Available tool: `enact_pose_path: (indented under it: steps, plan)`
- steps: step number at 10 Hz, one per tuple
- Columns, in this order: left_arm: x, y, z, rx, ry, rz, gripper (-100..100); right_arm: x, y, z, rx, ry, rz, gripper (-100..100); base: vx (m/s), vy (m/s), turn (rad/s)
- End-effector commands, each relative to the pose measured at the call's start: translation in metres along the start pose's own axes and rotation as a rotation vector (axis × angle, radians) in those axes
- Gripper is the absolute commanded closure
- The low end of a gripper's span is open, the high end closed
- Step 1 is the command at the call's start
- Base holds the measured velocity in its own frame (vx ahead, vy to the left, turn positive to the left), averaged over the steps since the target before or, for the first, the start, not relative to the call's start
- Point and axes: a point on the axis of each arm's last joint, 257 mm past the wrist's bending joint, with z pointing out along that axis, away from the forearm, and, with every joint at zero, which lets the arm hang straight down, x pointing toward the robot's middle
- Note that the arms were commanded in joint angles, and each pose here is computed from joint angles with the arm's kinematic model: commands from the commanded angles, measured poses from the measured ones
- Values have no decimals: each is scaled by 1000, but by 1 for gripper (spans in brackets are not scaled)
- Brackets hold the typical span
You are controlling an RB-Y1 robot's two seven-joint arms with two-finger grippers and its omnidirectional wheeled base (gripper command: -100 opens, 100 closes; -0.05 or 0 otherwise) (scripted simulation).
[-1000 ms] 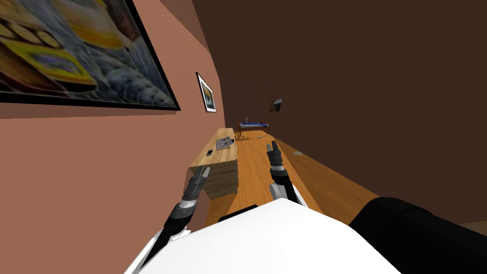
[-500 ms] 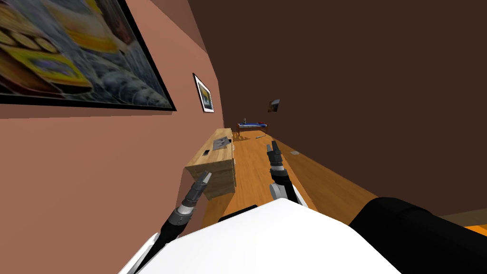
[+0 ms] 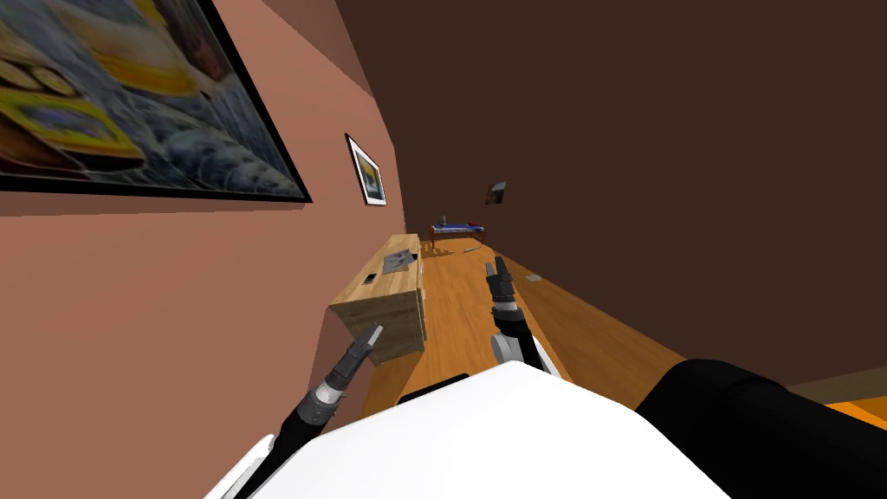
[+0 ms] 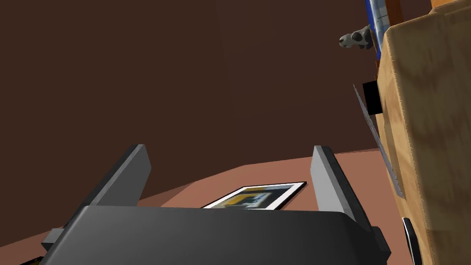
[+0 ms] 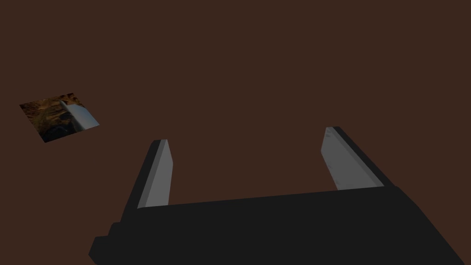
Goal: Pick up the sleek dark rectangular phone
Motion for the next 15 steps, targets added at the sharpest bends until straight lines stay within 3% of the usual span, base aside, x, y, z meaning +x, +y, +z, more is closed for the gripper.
enact_pose_path:
  steps: [1,2,3,4,5,6,8,9,11,12,13,14,15]
  plan:
    - [0,19,-16,-53,38,13,-100,0,0,0,0,0,0,0,-14,-96,-15]
    - [5,28,-25,-71,99,28,-100,0,0,0,0,0,0,0,-3,-103,-35]
    - [1,41,-36,-111,108,38,-100,0,0,0,0,0,0,0,5,-86,-18]
    - [4,53,-50,-142,163,48,-100,0,0,0,0,0,0,0,19,-110,-43]
    - [-2,62,-60,-175,176,63,-100,0,0,0,0,0,0,0,17,-88,-10]
    - [2,66,-69,-186,236,75,-100,0,0,0,0,0,0,0,13,-101,-41]
    - [-9,82,-87,-246,246,91,-100,0,0,0,0,0,0,0,17,-54,-4]
    - [-11,89,-101,-275,312,111,-100,0,0,0,0,0,0,0,36,-60,-37]
    - [-19,100,-116,-320,312,118,-100,0,0,0,0,0,0,0,29,-62,-8]
    - [-25,110,-136,-369,371,136,-100,0,0,0,0,0,0,0,42,-66,-43]
    - [-33,116,-146,-400,374,146,-100,0,0,0,0,0,0,0,51,-67,-16]
    - [-39,120,-161,-433,436,163,-100,0,0,0,0,0,0,0,77,-110,-32]
    - [-47,125,-172,-464,437,172,-100,0,0,0,0,0,0,0,65,-102,-9]
